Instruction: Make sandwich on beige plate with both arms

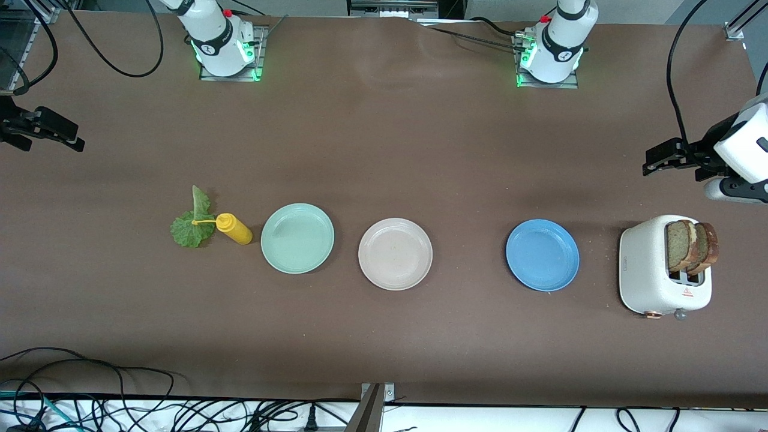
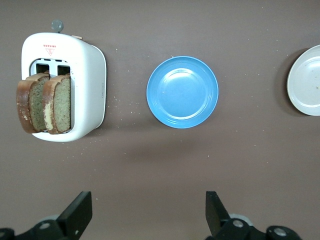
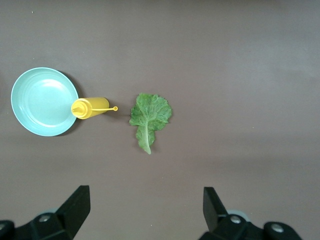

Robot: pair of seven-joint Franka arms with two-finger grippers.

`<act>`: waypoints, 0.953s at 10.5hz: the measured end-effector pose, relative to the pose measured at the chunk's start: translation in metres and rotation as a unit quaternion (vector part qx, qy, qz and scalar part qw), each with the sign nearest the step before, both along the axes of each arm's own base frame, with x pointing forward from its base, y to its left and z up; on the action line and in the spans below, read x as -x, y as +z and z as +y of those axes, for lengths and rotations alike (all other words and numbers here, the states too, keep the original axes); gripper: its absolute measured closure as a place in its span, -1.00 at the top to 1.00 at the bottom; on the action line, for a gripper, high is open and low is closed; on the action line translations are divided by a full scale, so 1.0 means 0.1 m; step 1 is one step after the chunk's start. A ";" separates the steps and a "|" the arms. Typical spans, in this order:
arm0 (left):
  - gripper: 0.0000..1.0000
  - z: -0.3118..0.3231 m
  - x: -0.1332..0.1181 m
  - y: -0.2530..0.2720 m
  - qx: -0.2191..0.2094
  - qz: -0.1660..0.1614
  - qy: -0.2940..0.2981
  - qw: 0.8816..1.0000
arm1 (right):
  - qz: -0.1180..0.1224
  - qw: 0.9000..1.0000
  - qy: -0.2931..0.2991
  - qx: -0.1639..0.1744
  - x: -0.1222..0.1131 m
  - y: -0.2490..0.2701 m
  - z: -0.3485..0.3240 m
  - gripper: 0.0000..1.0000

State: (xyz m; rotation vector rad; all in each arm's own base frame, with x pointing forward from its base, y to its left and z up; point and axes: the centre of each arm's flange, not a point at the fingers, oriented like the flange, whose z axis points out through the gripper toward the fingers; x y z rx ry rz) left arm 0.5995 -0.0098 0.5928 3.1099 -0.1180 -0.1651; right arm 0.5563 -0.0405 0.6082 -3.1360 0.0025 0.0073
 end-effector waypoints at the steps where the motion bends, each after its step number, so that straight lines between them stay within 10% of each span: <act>1: 1.00 0.00 0.00 0.00 0.000 0.000 0.000 1.000 | 0.000 1.000 -0.001 0.000 0.00 0.00 0.00 1.00; 10: 1.00 0.03 0.00 0.00 0.000 0.000 0.001 1.000 | -0.001 1.000 -0.003 0.000 0.01 0.02 0.04 1.00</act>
